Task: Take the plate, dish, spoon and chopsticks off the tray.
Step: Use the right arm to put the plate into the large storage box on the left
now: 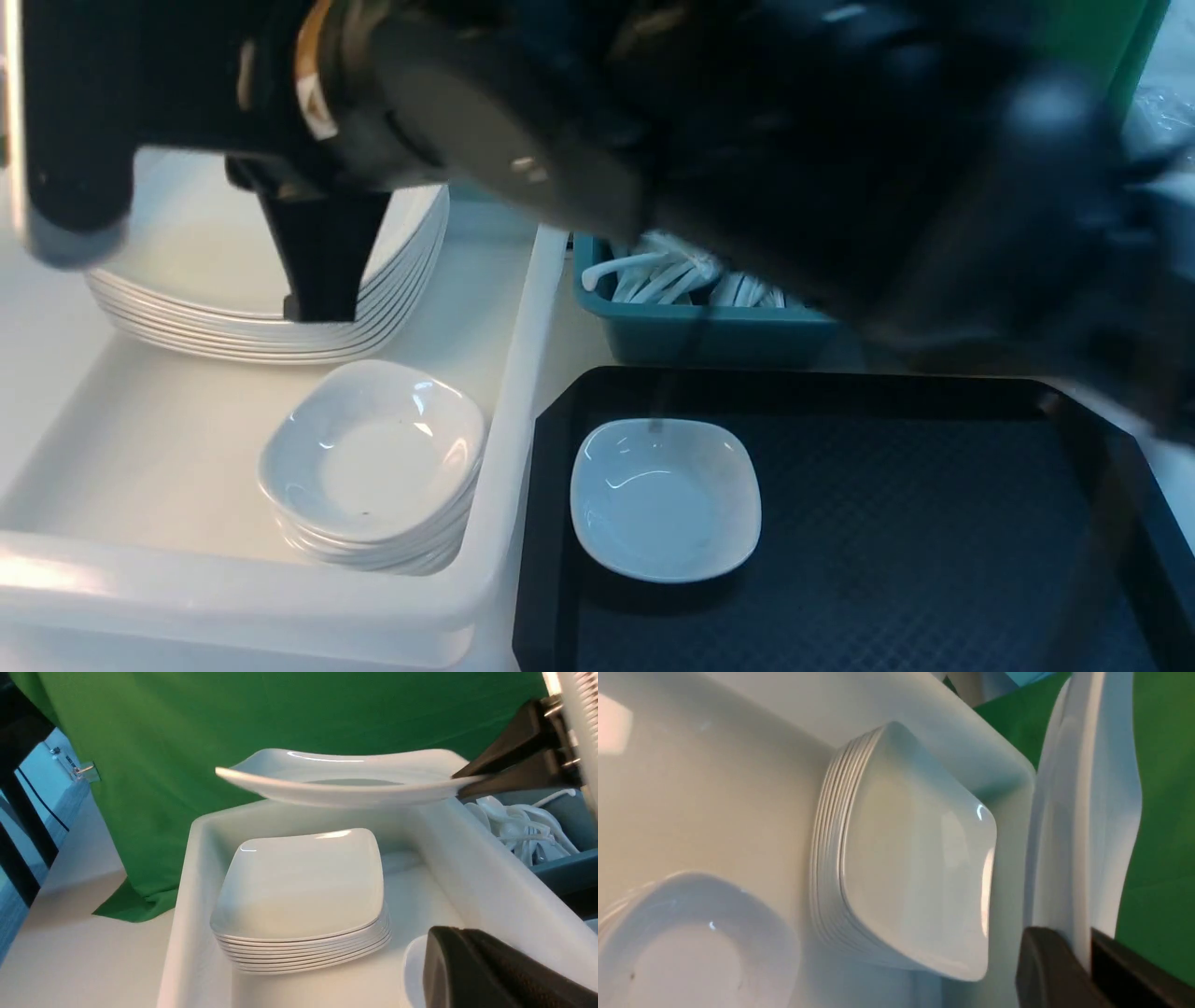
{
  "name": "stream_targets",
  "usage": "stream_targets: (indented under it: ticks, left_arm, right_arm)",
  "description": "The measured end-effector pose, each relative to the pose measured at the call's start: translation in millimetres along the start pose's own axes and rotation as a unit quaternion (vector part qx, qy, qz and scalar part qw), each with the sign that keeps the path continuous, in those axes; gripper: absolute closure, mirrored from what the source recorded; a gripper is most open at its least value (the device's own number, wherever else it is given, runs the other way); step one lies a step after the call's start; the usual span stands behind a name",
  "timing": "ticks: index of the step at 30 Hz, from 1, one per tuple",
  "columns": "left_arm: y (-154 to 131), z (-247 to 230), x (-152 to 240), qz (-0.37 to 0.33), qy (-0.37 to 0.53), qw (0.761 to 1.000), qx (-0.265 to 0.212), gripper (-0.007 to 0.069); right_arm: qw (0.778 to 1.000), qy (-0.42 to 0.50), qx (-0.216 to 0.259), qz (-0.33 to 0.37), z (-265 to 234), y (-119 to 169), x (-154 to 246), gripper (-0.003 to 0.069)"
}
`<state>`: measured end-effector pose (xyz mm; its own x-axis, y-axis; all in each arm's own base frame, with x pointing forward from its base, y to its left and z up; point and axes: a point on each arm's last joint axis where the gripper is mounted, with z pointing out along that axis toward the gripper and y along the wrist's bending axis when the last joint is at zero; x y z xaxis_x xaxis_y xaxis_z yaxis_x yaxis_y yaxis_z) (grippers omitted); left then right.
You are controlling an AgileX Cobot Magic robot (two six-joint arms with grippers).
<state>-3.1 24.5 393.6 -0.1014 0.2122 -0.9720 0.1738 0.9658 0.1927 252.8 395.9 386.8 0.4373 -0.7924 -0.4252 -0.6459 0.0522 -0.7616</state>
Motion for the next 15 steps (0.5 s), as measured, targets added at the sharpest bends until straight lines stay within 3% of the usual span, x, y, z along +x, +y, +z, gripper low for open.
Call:
stream_targets:
  ticks: [3, 8, 15]
  left_arm:
    - [0.4, -2.6, 2.2, -0.005, 0.004, 1.0, 0.0, 0.062]
    - [-3.5, -3.2, 2.9, -0.022, 0.007, 0.999, 0.022, 0.062]
    - [-9.1, -3.9, 2.7, -0.042, 0.006, 0.998, 0.053, 0.062]
  right_arm:
    - [1.0, 0.012, -0.021, -0.018, 53.4, 11.2, 15.9, 0.0595]
    - [0.998, 0.01, -0.048, -0.041, 98.8, 24.6, 34.2, 0.0594]
    - [0.998, -0.006, -0.032, -0.046, 139.8, 36.2, 57.1, 0.059]
